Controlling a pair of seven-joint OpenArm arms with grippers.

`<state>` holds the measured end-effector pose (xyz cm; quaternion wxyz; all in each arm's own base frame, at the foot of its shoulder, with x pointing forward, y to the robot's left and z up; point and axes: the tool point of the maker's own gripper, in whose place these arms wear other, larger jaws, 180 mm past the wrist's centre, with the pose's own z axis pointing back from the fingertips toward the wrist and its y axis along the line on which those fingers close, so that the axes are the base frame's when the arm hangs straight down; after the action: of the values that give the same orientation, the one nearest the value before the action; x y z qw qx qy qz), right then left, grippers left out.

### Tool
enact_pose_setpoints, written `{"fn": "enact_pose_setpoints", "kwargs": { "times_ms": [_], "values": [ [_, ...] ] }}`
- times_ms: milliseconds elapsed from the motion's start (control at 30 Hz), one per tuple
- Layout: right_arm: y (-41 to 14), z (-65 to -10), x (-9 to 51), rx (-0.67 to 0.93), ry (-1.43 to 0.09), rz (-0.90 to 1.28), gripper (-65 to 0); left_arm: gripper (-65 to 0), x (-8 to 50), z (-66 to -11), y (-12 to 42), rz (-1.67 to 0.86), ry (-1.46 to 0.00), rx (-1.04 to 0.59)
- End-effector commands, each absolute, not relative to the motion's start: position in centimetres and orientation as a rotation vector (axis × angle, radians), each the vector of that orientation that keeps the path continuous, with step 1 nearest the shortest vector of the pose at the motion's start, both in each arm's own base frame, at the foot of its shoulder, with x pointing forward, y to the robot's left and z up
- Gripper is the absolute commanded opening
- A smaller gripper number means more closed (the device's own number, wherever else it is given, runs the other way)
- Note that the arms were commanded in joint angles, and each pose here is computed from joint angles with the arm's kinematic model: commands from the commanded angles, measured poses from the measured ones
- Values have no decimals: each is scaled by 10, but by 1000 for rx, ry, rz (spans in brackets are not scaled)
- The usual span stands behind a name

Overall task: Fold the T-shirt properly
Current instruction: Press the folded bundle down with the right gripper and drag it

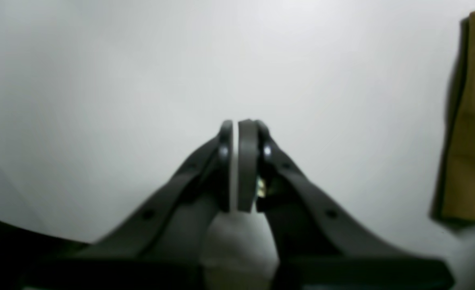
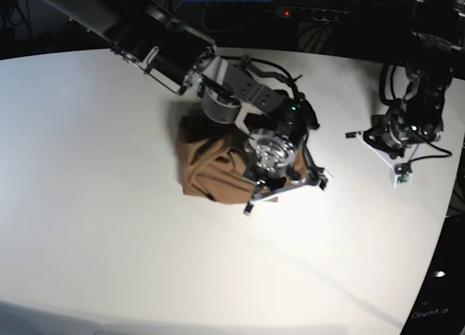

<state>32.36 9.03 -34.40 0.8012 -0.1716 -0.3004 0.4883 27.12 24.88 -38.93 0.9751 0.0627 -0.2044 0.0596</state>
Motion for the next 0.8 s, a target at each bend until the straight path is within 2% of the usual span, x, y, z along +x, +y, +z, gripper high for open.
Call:
{"fn": "enact_pose_setpoints", "kwargs": {
  "times_ms": [0, 267, 467, 767],
  "values": [
    [99, -327, 334, -362, -709, 1034, -625, -627, 282, -377, 254, 117, -460, 141],
    [124, -334, 321, -234, -737, 1083, -625, -627, 282, -378, 252, 118, -460, 136],
    [145, -334, 306, -220, -777, 1177, -625, -627, 276, -381, 252, 117, -446, 137],
    [150, -334, 308, -201, -805, 1184, -622, -627, 276, -382, 252, 117, -444, 136]
  ]
}}
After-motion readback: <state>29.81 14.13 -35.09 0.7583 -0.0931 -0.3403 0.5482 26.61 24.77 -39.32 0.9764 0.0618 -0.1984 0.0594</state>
